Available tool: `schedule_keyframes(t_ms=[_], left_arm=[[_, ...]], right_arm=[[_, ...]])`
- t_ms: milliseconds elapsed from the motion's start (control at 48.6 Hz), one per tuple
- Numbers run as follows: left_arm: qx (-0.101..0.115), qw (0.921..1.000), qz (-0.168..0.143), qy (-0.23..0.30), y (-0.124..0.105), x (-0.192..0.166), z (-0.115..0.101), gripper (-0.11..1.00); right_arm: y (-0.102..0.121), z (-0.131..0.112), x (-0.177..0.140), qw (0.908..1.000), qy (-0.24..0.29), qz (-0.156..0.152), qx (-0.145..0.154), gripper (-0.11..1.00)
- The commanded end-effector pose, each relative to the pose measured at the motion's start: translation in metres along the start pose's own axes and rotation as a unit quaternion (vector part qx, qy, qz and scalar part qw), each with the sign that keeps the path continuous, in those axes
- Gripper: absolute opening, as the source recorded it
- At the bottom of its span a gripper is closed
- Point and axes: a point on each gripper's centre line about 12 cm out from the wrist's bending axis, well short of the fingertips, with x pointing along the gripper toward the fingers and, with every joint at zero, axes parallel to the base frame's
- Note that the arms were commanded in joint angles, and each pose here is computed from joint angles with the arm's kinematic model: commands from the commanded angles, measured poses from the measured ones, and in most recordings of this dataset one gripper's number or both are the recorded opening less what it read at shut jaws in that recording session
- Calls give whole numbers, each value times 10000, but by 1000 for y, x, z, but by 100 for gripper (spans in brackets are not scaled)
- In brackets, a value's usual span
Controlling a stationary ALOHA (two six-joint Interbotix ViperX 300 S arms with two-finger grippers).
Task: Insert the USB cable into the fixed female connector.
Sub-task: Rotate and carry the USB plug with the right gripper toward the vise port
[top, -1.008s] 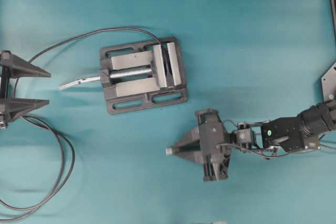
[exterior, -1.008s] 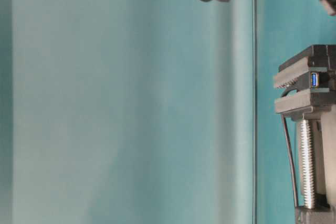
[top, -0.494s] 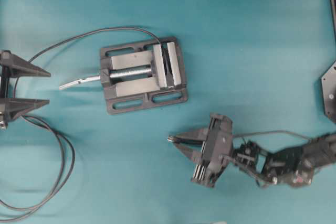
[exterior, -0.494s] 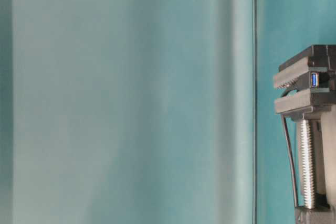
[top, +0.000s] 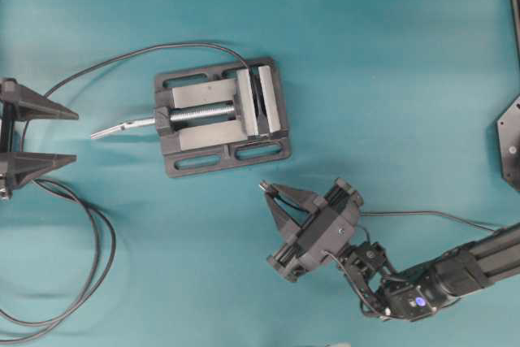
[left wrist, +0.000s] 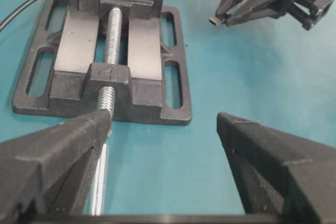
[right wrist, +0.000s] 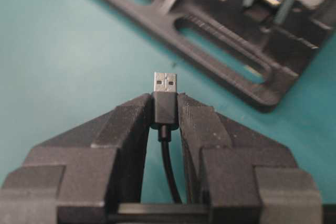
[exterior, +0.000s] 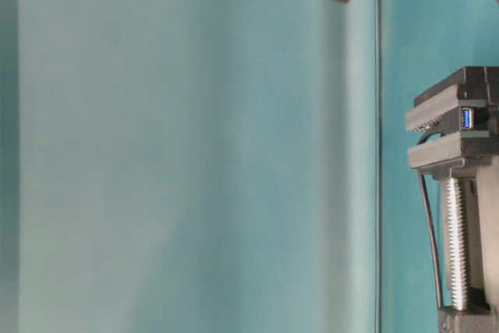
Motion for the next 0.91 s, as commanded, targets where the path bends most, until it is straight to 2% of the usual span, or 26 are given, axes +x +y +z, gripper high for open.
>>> schedule_keyframes(t_ms=[0,103,267,514,741,885], left_arm=[[43,10000,-6,-61,-1,1,5,100],[35,10000,-6,-61,-1,1,5,100],[51,10000,-9,-69,-1,1,5,100],[43,10000,-8,-61,-1,1,5,100],[35,10000,-7,-69,-1,1,5,100],[43,10000,-6,-61,-1,1,5,100]], right_arm=[[6,12,-2,9990,-133,-301,306,21],[8,12,-1,9971,-130,-622,429,21],[10,10,-1,9925,-112,-1122,463,21],[14,13,1,9877,-121,-1466,529,21],[7,15,9,9806,-103,-1857,618,21],[6,19,12,9784,-141,-1951,666,21]])
